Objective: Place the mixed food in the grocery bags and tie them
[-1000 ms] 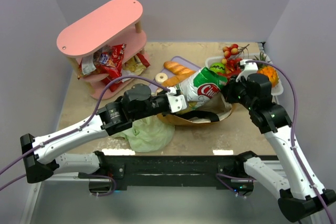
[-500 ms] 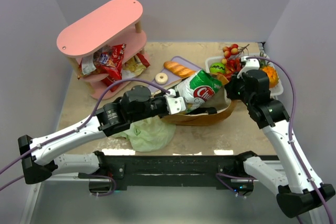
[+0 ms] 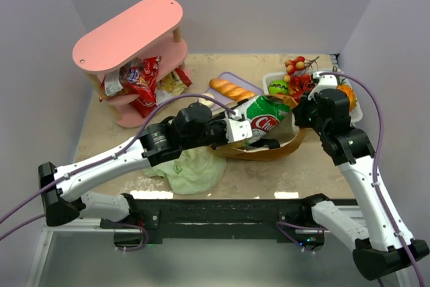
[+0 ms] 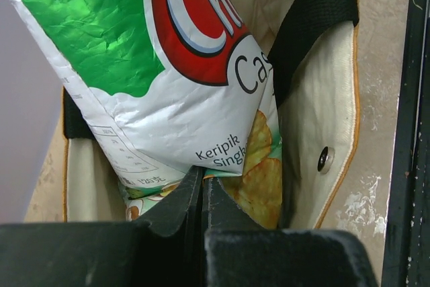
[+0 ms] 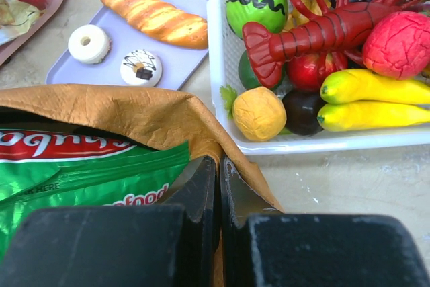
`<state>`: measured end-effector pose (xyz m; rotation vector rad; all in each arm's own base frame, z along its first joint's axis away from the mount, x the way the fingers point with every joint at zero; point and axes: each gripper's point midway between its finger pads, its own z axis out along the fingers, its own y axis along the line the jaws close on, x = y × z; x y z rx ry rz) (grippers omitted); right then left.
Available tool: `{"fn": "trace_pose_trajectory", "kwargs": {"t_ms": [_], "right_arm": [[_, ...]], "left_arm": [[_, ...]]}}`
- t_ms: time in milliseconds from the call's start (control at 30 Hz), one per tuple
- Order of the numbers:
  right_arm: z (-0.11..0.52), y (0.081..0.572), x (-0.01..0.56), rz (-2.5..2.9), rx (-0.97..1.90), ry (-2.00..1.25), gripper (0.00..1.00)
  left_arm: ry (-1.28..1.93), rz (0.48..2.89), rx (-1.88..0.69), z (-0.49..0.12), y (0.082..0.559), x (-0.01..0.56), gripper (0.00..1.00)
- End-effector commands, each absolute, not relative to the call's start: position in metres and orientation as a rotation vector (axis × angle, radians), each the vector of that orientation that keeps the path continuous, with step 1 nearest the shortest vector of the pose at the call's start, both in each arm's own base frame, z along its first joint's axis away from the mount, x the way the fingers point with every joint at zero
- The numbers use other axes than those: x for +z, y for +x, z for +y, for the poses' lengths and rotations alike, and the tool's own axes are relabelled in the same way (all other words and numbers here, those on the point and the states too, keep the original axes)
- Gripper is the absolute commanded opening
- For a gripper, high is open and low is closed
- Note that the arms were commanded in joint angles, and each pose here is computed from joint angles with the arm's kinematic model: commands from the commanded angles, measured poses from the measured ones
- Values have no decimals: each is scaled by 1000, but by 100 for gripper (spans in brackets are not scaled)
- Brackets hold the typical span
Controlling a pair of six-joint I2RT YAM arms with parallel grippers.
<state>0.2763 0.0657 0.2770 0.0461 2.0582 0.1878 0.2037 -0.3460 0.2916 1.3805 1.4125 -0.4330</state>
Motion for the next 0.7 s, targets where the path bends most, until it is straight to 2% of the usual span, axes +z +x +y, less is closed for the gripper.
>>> {"fn": "trace_pose_trajectory", "kwargs": {"t_ms": [0,233,667], "right_arm": [[68,272,325,1916,239,20,0],[42,269,319,1945,88,100,0],[46,295,310,1981,67,128,0]], "left_arm": [[1398,1476,-407,-348,208,285,0],[1386,1526,-317,-338,217,281,0],[1377,1498,-393,-335,204,282,0]]}}
